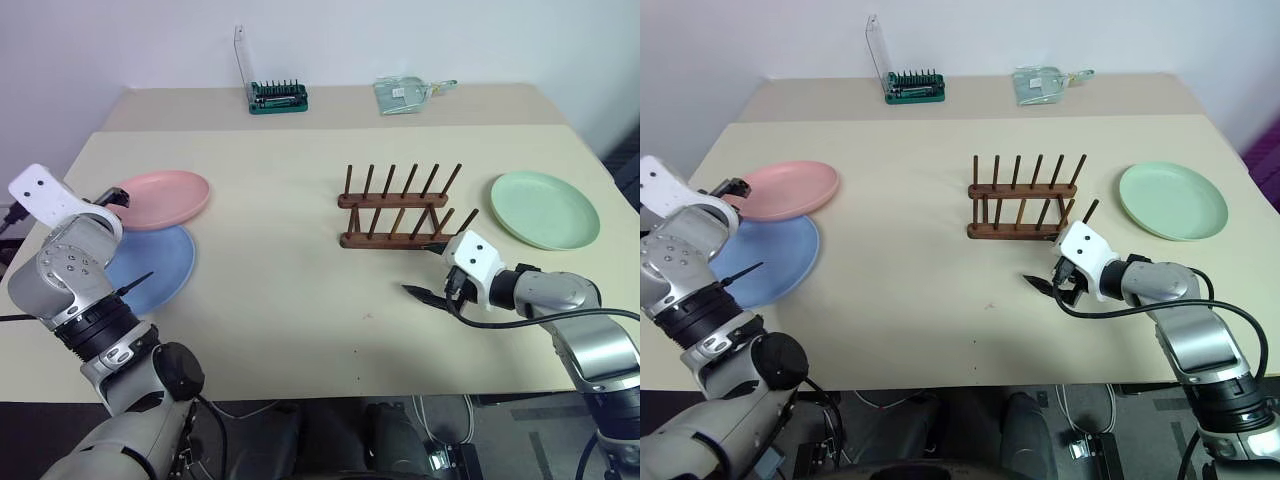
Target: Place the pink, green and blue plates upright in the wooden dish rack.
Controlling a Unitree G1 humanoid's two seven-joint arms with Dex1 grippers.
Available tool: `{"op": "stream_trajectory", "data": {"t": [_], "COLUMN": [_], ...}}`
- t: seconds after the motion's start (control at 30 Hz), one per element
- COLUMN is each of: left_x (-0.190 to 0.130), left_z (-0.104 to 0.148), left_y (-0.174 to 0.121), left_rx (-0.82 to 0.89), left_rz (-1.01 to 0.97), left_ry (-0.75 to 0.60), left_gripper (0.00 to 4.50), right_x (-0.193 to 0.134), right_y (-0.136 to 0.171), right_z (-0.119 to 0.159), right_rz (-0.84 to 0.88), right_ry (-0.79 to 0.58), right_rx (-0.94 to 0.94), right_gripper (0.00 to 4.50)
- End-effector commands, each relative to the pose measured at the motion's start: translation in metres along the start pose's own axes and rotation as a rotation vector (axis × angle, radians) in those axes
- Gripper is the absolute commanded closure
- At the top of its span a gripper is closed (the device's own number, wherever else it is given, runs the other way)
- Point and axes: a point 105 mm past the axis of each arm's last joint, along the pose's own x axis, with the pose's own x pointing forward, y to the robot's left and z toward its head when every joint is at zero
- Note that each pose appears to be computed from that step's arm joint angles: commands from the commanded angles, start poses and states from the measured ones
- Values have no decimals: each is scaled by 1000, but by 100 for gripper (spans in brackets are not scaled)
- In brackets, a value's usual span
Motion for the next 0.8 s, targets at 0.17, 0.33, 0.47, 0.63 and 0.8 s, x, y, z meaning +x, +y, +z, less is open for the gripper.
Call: {"op": "stream_trajectory", "data": {"t": [0.17,0.33,0.47,0.63,0.8], "left_x": [2,3,-1,-39,-77], "left_z": [1,2,9,37,28], "left_y": [-8,-13,-23,-105,-174], "left_rx": [-90,-131,-102,69,261], "left_rz": [-27,-32,-77,-470,-770], "left_ry": [45,49,18,-184,-261], "left_gripper": [188,449,449,449,449], "right_x": [-3,-6,-13,-20,-3], "right_y": [1,6,7,6,-2], "right_z": [10,9,12,52,109], "right_rz": [-42,-49,-42,26,-74], "right_ry": [-44,-44,-49,-148,-256], "right_rx": [-36,-33,-38,-95,-379], "right_gripper": [0,0,0,0,0]}}
